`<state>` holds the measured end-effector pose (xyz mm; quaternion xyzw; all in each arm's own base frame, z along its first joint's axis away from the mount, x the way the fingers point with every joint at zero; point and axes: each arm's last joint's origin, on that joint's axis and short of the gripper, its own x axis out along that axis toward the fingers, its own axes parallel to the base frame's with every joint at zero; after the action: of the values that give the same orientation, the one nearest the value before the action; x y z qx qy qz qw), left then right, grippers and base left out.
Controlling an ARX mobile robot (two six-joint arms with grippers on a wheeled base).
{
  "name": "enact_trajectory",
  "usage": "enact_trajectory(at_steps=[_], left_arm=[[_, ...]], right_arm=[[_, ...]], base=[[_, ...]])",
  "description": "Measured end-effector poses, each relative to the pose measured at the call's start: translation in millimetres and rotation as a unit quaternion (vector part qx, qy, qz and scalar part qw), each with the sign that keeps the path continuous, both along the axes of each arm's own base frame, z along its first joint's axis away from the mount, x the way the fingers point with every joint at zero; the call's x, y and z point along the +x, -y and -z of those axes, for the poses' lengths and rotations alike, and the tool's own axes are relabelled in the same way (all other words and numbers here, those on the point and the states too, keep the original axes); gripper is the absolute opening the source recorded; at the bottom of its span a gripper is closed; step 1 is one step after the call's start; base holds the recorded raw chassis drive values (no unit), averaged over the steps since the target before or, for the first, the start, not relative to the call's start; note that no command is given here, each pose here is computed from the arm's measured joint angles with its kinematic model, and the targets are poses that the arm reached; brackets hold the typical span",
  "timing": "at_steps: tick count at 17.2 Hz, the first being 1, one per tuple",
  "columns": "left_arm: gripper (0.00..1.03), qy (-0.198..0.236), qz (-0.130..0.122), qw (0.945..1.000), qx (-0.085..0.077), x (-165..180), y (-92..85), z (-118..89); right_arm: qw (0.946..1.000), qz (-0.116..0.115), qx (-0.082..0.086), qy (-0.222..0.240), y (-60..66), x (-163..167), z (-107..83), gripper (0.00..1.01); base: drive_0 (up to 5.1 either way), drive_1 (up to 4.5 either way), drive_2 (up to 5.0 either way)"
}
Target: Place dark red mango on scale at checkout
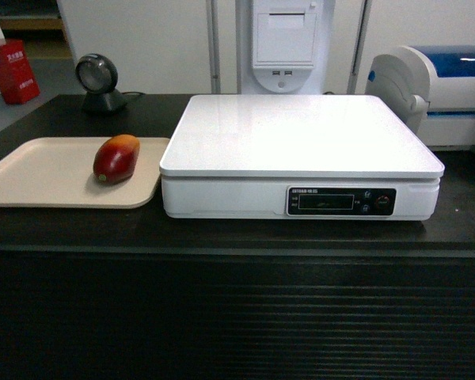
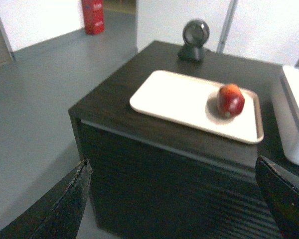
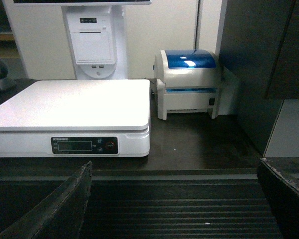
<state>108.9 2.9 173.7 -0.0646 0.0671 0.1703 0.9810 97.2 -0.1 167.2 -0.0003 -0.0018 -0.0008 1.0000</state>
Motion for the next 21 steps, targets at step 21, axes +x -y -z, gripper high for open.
enact_trajectory(at_steps=[21], left_arm=[[0.98,-0.214,0.256,0.9425,0.015,356.4,-16.1,39.7]], right_arm=[[1.0000,-0.001,0.000,0.000,0.0,0.0,-0.1,0.98]], base=[[0.0,0.00,0.0]])
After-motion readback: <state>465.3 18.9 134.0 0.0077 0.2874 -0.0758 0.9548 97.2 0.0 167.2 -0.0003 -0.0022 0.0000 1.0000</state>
